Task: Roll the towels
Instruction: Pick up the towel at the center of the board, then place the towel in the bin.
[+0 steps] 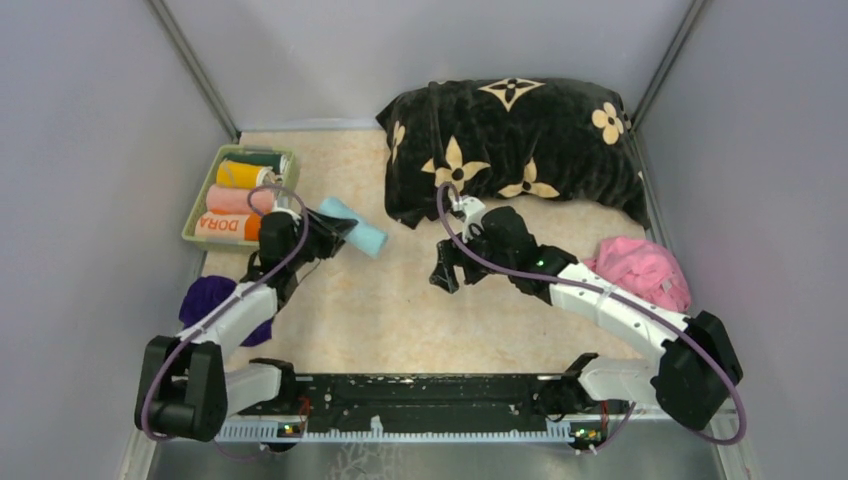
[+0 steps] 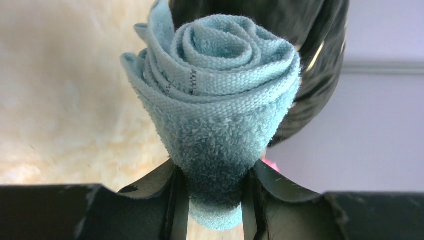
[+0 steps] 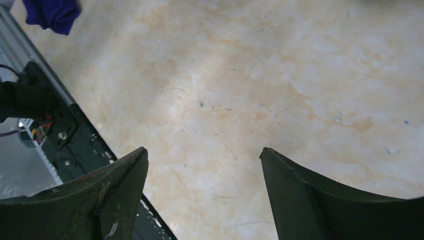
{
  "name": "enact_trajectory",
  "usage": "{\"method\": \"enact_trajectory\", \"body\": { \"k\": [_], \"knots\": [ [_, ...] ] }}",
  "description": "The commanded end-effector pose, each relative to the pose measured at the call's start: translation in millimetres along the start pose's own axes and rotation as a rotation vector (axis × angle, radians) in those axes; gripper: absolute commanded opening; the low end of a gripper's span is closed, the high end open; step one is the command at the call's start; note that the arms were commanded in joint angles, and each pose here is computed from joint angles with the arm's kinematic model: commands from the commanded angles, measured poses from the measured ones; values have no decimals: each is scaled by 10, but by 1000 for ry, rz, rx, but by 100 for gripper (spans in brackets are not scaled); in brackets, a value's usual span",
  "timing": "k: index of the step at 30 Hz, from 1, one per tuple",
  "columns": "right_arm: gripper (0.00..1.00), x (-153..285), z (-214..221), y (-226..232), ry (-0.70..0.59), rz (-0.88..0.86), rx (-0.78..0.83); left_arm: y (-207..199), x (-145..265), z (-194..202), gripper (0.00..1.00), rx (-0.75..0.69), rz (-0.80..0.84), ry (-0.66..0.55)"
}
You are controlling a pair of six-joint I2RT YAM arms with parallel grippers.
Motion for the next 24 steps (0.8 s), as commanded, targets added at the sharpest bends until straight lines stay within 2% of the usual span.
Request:
{"method": "enact_trajectory", "body": {
  "k": [1,7,12,17,24],
  "knots": [
    [83,116,-26,-189,-87,109,8,-107,121,-532,37,-56,-25,-120],
    [87,140,-45,-249,-122,132,-1,-46,355,-1309,38,-74,-86,-301],
    [88,158,-44,-261,-136,126,-3,158,481,-1768,38,-31,-101,-388],
    [90,172,-22,-284,-139,144,1,471,565,-2074,38,0,-129,-445],
    [90,152,-21,-276,-127,128,12,773,593,-2399,38,-1,-73,-467]
  ]
}}
Point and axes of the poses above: each gripper's point midway between its finger pads, its own x axis back along the fingers, its own y axis along the line the jaws close on, z = x × y, the point moved 9 cm from there along x, back along the fingers, and after that the axes turned 11 degrees about -x, right-handed, at the moved point
